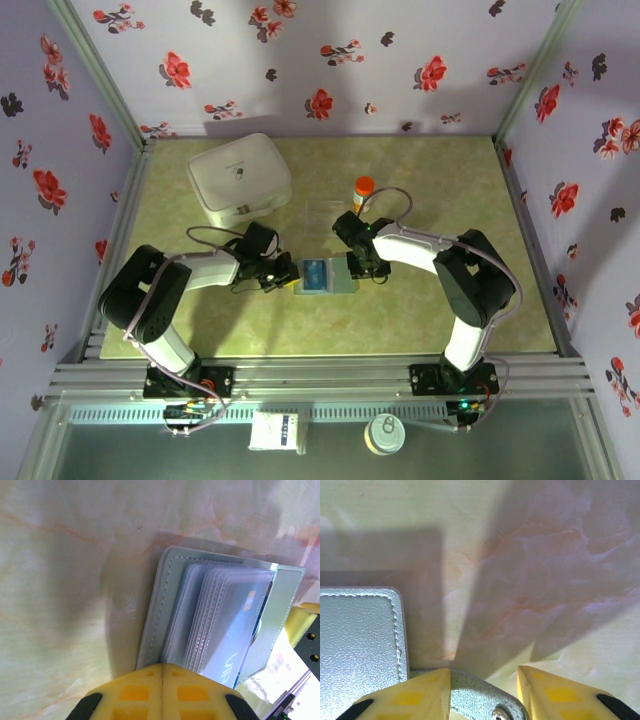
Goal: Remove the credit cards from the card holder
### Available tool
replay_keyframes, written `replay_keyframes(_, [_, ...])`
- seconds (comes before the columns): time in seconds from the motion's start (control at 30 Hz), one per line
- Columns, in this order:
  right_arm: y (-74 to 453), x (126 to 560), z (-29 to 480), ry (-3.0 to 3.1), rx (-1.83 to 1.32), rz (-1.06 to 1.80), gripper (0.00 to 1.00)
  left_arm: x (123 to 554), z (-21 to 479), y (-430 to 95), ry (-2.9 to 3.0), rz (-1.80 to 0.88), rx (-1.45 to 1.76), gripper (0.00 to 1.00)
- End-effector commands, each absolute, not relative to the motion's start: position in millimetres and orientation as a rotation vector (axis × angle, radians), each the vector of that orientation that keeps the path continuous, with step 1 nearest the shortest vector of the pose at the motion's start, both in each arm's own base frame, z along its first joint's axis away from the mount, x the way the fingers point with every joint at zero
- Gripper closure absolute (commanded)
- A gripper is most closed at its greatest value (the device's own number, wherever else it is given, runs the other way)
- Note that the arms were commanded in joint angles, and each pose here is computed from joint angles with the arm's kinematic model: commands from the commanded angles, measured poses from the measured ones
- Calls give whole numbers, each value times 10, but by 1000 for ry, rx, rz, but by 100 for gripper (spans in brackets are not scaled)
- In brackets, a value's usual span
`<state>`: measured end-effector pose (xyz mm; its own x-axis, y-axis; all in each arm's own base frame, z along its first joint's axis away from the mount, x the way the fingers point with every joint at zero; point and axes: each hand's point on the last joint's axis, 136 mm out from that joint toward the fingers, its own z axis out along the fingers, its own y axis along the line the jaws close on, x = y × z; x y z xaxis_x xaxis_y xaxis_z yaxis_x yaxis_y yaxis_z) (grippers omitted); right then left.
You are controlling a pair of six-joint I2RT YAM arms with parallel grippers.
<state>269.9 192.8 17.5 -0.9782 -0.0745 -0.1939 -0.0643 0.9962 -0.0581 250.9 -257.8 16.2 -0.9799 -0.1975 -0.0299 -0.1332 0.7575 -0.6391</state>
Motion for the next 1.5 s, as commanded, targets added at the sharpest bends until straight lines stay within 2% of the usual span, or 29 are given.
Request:
replay_keyframes(0.0, [1503,2557,197,2969,-109,-331,62,2076,-352,-2236,3075,-778,-390,98])
replay_keyframes(0.27, [1537,2560,197,2975,-116,-302,69,2076,-355,-2242,3073,-785,-398,97])
replay_keyframes(0.57, [1570,2481,-43,3022,-103,-270,67,2050,-345,-2230,3071,-793,-406,97])
replay_keyframes(0.8, [1646,2610,300,2962,-109,-223,66,2060,-215,-2251,3042,-820,-396,97])
replay_keyframes(1.17, [2140,2629,891,2897,-138,71,64,2105,-240,-2280,3036,-824,-394,98])
replay_keyframes(1.37, [2560,2556,798,2930,-142,205,63,2092,-245,-2278,3040,-822,-395,98])
replay_keyframes(1.47, [2649,2550,687,2944,-101,189,55,2089,-248,-2274,3041,-823,-398,98])
